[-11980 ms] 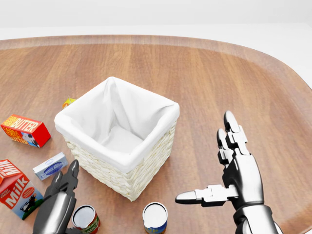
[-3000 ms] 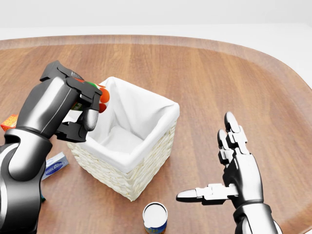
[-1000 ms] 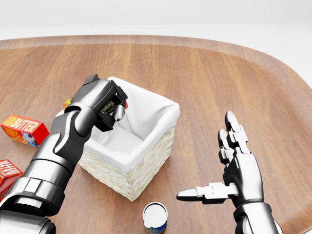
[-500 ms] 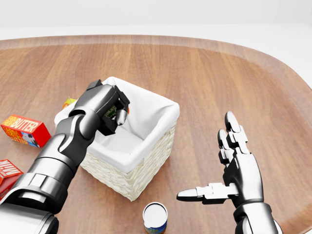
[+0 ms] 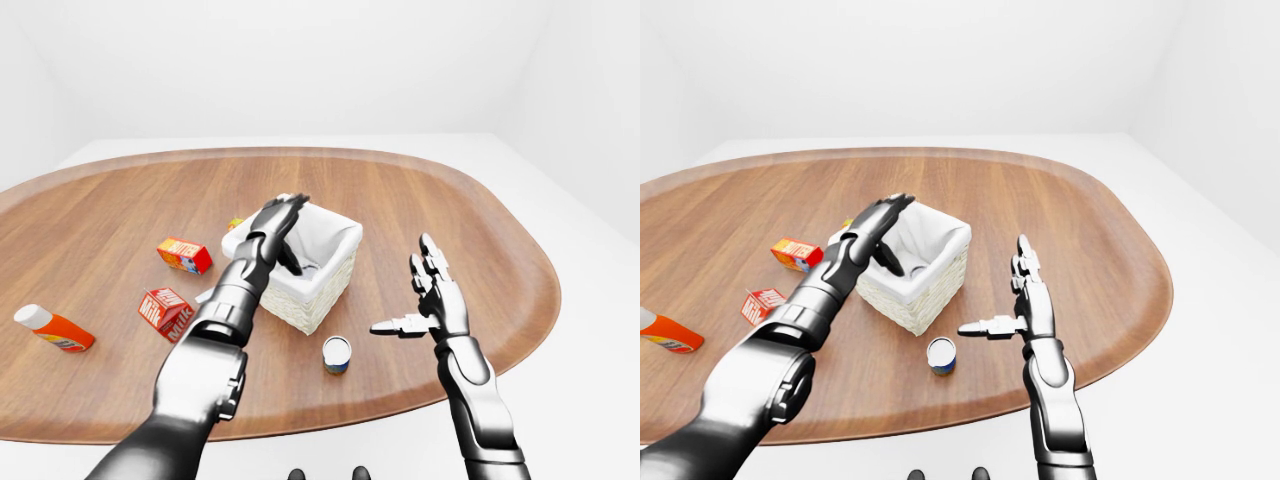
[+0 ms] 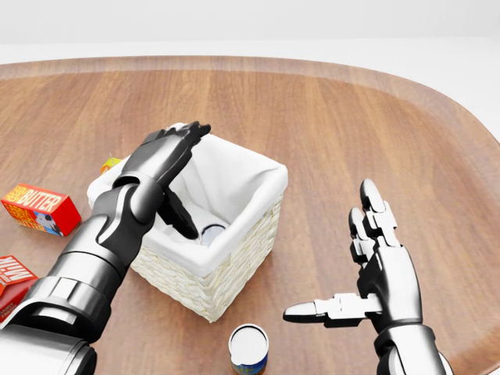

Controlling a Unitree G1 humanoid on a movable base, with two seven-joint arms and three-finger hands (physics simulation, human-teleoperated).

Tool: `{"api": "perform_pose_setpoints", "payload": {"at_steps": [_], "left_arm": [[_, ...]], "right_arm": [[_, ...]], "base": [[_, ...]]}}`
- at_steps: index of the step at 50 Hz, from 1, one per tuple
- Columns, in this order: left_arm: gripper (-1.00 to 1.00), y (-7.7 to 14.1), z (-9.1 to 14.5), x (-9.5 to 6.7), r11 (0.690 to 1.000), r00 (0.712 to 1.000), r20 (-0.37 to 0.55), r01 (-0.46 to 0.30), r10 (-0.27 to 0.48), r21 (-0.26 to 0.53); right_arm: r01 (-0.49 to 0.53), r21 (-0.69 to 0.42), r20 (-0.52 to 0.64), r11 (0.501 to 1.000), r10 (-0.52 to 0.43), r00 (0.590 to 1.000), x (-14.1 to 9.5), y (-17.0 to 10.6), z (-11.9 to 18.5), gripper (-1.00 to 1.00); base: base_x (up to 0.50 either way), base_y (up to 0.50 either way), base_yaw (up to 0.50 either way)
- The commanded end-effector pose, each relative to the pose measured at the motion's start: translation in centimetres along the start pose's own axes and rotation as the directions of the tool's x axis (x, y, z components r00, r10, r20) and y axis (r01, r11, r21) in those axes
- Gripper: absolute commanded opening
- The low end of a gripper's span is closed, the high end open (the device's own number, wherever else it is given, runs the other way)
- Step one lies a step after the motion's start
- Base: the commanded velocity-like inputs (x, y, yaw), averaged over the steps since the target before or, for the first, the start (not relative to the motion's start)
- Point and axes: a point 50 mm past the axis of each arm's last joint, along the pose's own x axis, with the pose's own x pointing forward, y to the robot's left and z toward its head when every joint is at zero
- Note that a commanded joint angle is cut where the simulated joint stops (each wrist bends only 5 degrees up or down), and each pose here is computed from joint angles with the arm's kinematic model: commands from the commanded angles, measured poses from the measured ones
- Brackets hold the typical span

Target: Pick up the tomato sauce, and put it in the basket.

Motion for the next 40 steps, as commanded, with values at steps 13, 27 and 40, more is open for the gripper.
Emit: {"api": "perform_pose_setpoints", "payload": {"at_steps": [13, 27, 40], "left_arm": [[1.0, 0.5, 0.3, 0.0, 1.0, 1.0, 0.005, -0.016, 0.016, -0.006], [1.0, 1.5, 0.7, 0.0, 0.999, 0.998, 0.021, -0.051, 0.052, -0.015], [1.0, 2.8, 0.8, -0.5, 0.995, 0.996, 0.033, -0.085, 0.087, -0.046]], "right_arm": [[-0.002, 0.0, -0.012, 1.0, 0.002, 1.0, 0.0, 0.1, -0.3, 1.0], [-0.003, -0.002, -0.004, 1.0, 0.003, 1.0, 0.0, 0.1, -0.1, 1.0], [-0.004, -0.002, -0.013, 1.0, 0.004, 1.0, -0.1, 0.2, -0.4, 1.0]], "base": [[0.0, 0.0, 0.0], [0.0, 0.0, 0.0], [0.0, 0.0, 0.0]]}}
